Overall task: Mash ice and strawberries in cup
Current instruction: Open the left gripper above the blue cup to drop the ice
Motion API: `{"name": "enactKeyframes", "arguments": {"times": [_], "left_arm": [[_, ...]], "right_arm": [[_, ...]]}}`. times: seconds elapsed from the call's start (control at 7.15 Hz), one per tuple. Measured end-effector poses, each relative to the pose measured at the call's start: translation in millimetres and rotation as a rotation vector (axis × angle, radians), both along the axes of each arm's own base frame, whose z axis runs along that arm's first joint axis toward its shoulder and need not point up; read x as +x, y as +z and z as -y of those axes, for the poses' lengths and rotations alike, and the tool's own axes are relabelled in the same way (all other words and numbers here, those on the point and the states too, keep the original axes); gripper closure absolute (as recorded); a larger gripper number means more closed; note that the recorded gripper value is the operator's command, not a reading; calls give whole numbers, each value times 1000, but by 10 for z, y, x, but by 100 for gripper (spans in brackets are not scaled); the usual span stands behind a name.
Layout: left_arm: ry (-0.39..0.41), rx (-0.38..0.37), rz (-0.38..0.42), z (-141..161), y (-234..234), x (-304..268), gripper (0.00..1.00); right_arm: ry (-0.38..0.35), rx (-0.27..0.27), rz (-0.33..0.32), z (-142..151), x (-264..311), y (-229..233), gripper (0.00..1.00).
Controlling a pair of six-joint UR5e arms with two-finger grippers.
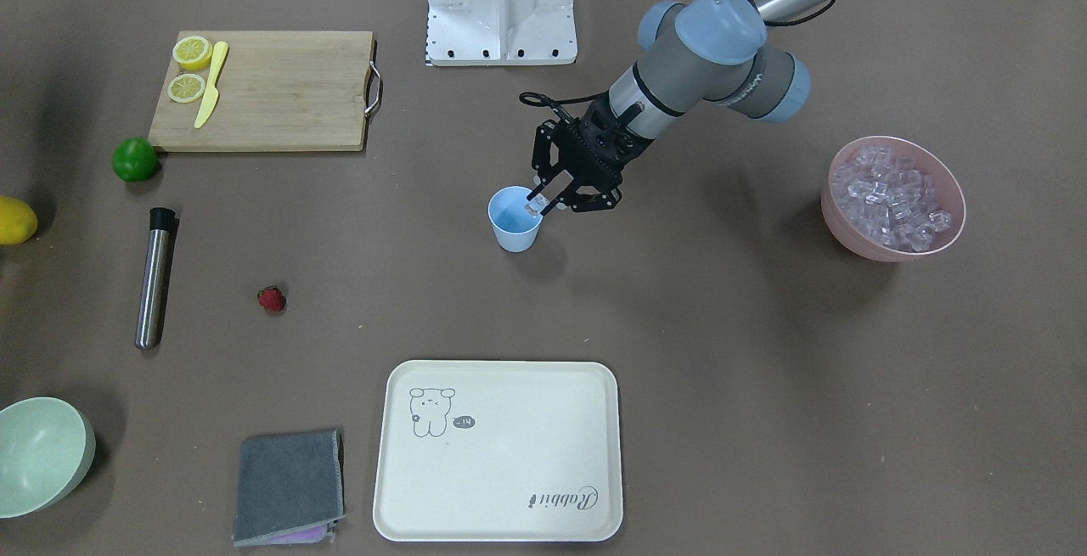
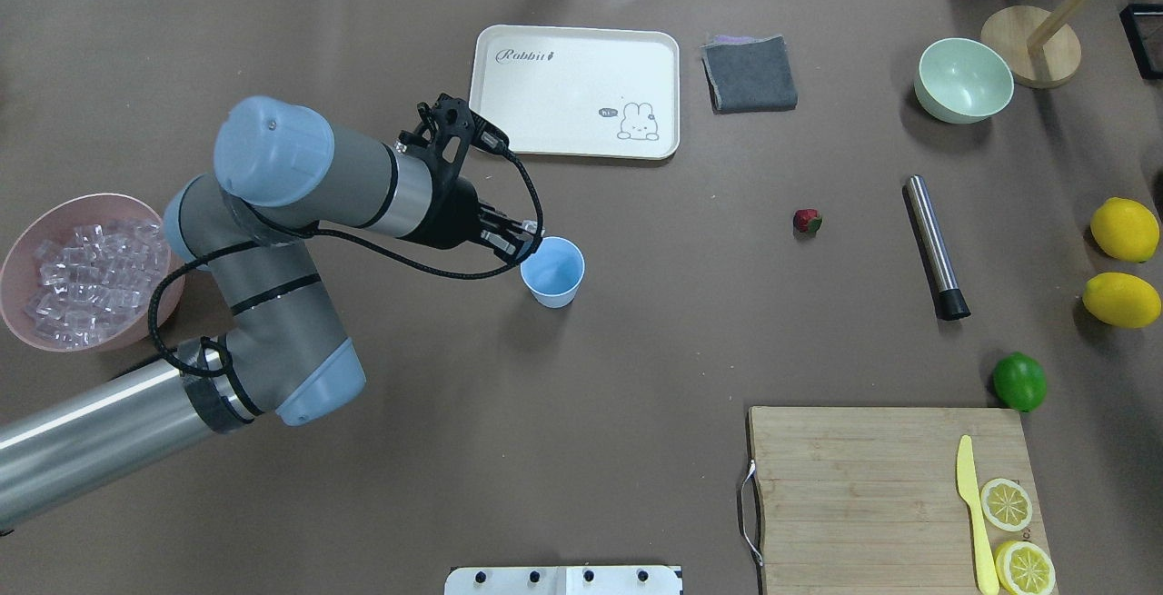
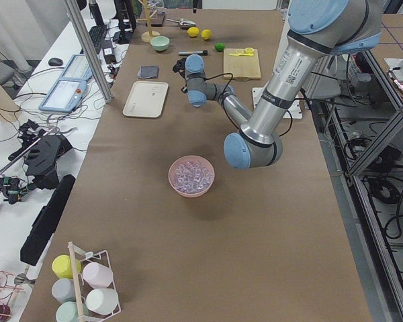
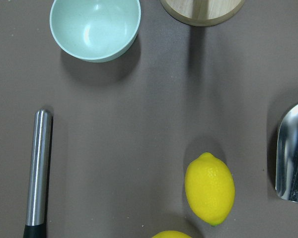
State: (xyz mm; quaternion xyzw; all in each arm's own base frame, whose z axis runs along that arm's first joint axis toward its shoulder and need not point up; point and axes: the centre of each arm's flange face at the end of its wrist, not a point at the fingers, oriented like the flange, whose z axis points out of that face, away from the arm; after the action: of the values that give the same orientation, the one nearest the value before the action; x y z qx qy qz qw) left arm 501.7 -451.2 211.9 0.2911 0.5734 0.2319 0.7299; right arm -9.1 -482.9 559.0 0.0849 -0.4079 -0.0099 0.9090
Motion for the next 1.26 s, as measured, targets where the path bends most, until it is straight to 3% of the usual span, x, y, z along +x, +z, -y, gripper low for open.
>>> {"name": "enactKeyframes", "arguments": {"times": [0.28,0.42,0.56,0.7,0.84,0.98,1.26], "left_arm": [[-4,-10,-22,-208,21,177,100],[-1,-12,-29,-250,42,209,37],[0,-12,-33,-261,63,227,35],[0,-11,-34,-256,81,239,16],[-2,-10,-36,-245,80,240,15],[-8,-9,-39,-209,61,214,2],[-44,-4,-44,45,27,-26,1]], "right_arm": [[-1,4,0,-1,0,-14,0],[-1,7,1,0,0,-24,0],[-1,14,2,2,0,-31,0],[0,24,4,3,-1,-32,0],[0,29,5,4,-1,-31,0],[-1,31,6,4,-2,-31,0],[0,28,7,10,-4,-20,0]]}}
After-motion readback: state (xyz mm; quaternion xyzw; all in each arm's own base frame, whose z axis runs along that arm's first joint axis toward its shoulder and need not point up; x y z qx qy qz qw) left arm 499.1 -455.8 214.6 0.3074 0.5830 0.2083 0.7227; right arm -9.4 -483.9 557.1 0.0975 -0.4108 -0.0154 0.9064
